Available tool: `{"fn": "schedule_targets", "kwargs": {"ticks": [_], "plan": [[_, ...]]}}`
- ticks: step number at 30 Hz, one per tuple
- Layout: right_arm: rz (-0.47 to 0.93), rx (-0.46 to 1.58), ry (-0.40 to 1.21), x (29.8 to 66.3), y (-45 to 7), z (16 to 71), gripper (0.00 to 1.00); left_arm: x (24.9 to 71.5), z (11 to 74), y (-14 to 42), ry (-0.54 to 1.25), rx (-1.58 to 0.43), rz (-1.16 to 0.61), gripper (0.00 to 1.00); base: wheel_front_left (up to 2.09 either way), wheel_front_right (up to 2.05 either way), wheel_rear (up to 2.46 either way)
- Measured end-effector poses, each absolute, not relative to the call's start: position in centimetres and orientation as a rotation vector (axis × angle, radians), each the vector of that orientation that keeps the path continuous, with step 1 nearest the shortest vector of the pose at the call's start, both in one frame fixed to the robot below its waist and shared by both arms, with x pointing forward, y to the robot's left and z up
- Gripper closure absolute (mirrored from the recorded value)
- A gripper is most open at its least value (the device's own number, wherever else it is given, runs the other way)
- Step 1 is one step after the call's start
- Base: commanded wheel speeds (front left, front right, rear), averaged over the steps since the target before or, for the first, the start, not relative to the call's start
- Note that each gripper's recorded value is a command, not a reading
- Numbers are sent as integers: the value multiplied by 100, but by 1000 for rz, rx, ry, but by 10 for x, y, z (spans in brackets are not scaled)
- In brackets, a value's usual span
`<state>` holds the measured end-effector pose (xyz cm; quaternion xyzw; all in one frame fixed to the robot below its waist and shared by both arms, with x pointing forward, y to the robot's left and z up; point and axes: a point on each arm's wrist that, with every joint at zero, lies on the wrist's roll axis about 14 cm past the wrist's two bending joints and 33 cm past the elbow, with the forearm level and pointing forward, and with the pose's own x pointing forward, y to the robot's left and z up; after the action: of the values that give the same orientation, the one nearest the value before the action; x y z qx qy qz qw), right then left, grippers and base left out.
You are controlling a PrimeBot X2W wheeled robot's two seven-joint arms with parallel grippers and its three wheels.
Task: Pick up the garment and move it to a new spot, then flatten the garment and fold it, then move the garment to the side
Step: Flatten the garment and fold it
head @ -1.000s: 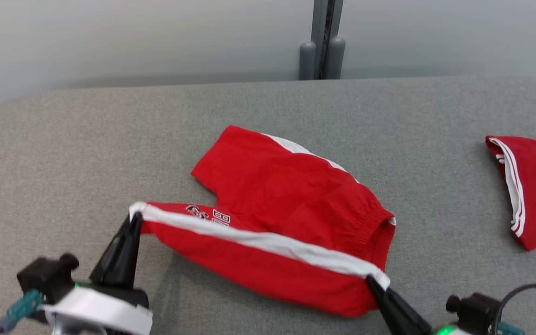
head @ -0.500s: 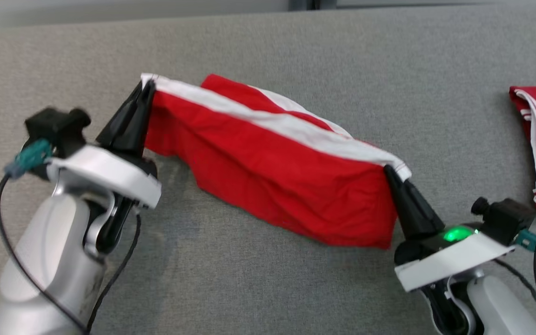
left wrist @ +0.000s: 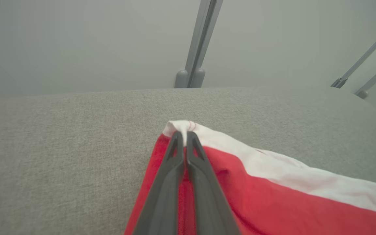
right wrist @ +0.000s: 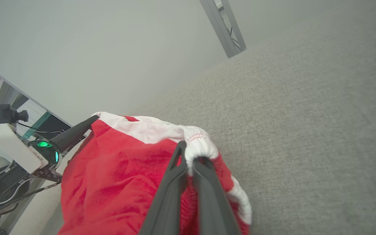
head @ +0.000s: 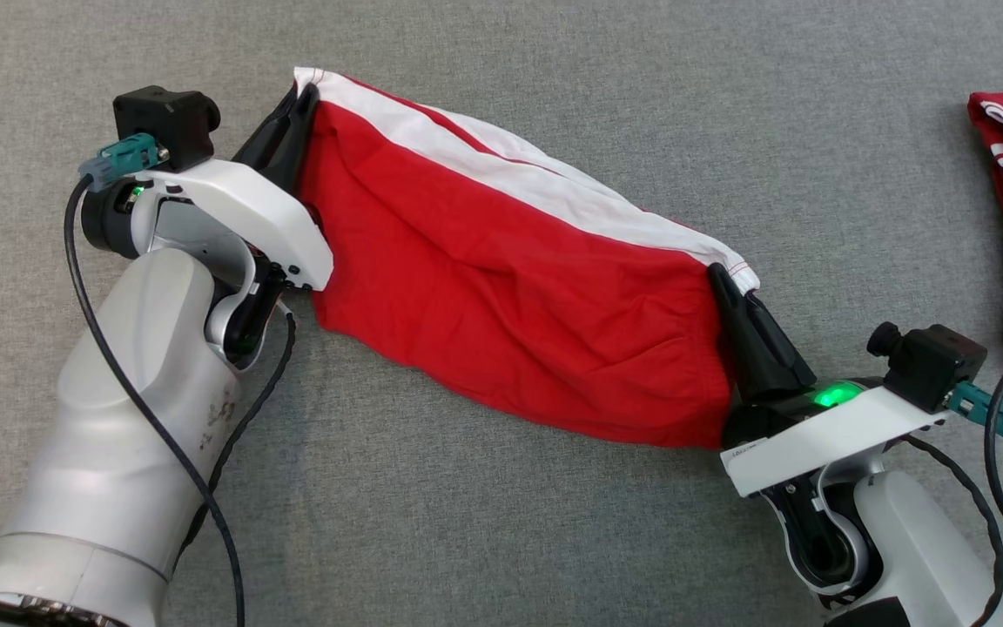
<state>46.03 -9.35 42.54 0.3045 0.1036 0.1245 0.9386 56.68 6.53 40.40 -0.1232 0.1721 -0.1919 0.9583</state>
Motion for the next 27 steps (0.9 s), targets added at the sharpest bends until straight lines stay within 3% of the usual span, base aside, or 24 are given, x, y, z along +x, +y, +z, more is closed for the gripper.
{"fn": "schedule_targets", "kwargs": {"ticks": [2,3,4,5,6,7,19,27], "plan": [[251,620,213,461,-94,424,100,568,398,63,365,-256,-386,100,0,0,0],[250,620,215,461,-94,422,100,568,397,60,368,-265,-388,80,0,0,0],[253,618,219,461,-93,421,89,567,397,57,371,-267,-397,9,0,0,0],[256,612,216,461,-93,422,60,566,397,54,367,-266,-406,0,0,0,0],[260,607,214,461,-93,422,5,566,398,52,359,-266,-411,0,0,0,0],[265,599,213,461,-93,422,0,565,399,53,351,-267,-411,0,0,0,0],[276,412,86,452,-119,452,0,565,458,89,113,-184,-346,0,0,0,0],[246,307,-34,443,-140,489,0,527,509,125,-77,-134,-244,0,0,0,0]]}}
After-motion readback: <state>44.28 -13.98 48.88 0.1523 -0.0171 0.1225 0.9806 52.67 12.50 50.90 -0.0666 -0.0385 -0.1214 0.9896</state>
